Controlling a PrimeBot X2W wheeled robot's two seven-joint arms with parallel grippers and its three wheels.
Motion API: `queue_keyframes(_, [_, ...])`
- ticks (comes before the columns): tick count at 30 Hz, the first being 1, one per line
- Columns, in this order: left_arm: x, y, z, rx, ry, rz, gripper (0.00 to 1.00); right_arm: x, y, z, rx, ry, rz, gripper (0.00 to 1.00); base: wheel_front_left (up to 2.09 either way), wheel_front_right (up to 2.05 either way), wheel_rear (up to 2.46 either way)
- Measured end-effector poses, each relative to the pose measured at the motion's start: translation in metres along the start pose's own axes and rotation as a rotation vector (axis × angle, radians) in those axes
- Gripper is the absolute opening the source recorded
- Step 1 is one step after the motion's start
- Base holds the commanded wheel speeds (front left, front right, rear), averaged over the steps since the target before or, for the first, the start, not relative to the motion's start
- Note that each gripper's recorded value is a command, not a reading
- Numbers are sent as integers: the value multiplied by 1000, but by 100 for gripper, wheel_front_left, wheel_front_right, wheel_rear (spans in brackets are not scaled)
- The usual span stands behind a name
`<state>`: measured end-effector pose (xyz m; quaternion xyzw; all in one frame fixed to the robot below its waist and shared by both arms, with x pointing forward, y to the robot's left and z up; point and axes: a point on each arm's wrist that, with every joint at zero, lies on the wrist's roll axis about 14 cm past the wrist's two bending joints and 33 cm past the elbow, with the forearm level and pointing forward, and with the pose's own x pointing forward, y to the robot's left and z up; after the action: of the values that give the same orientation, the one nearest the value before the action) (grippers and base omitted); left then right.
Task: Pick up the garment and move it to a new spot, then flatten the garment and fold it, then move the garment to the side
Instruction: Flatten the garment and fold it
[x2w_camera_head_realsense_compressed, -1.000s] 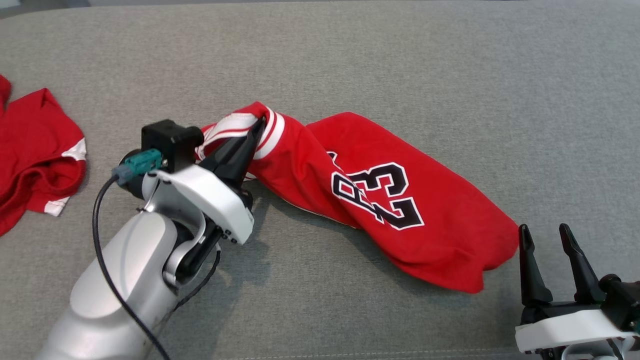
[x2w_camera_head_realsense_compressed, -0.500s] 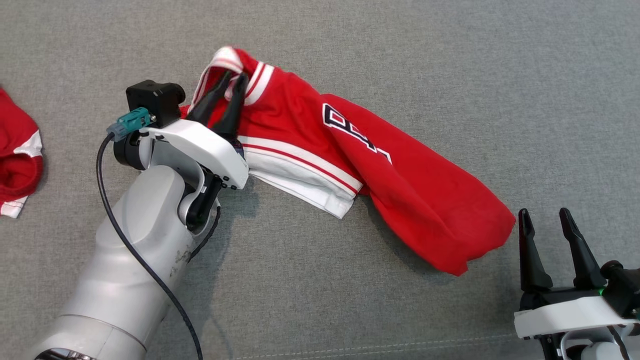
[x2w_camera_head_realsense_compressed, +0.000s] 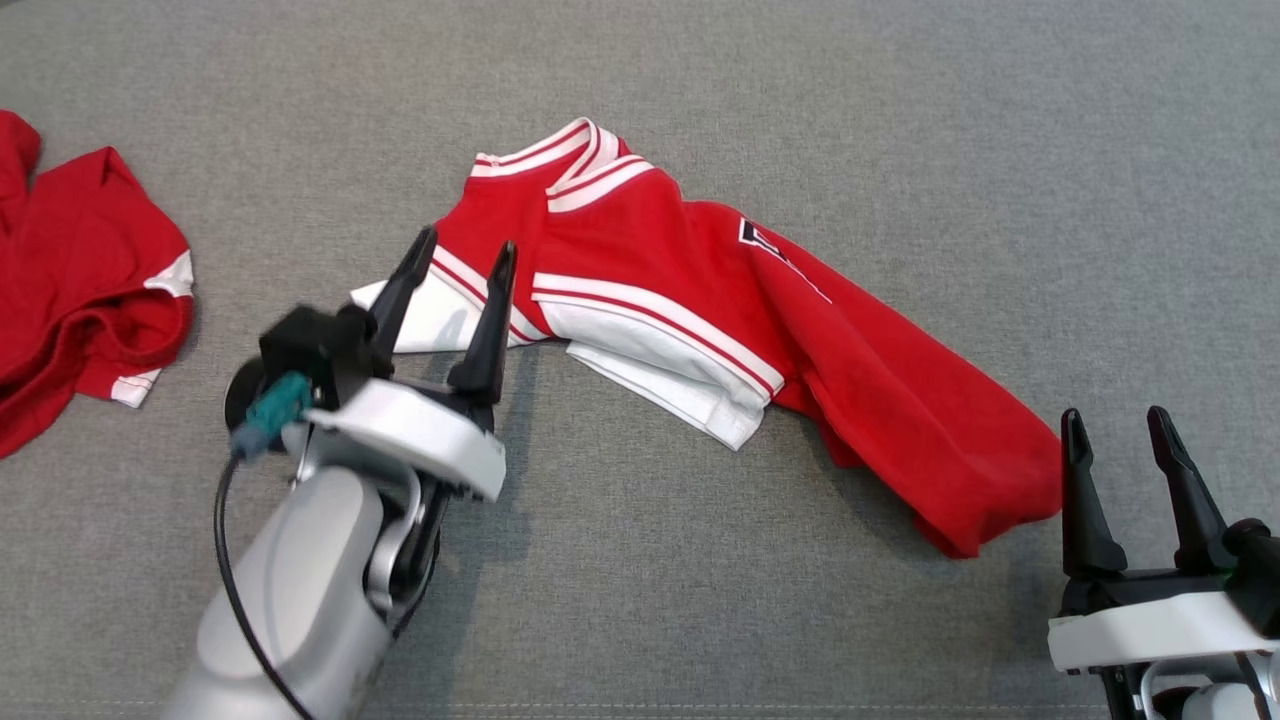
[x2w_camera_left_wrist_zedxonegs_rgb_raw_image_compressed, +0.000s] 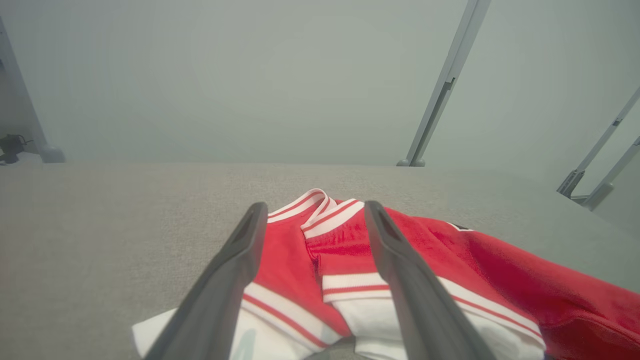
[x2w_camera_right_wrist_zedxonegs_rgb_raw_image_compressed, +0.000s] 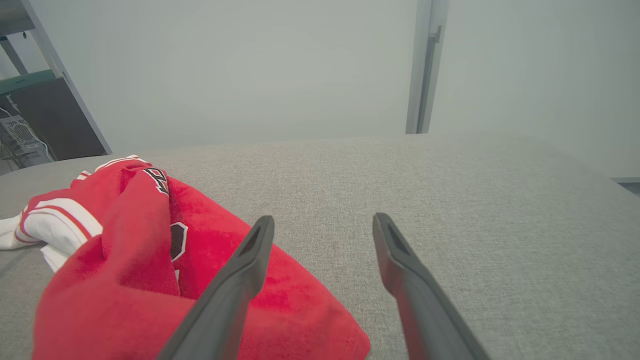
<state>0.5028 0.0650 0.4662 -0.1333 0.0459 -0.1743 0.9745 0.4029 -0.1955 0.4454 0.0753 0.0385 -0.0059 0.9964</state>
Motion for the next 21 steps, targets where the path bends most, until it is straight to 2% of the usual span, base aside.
queue_keyframes(5, [-63, 17, 3, 29, -31, 129, 100, -6, 2, 11, -14, -30, 8, 100, 0, 0, 0])
queue_keyframes(11, [-127, 35, 9, 47, -44, 261, 100, -31, 4, 9, -22, -12, 13, 100, 0, 0, 0])
queue_keyframes(21, [-177, 39, 26, 85, -63, 325, 100, -68, 16, 6, 8, 2, 44, 100, 0, 0, 0])
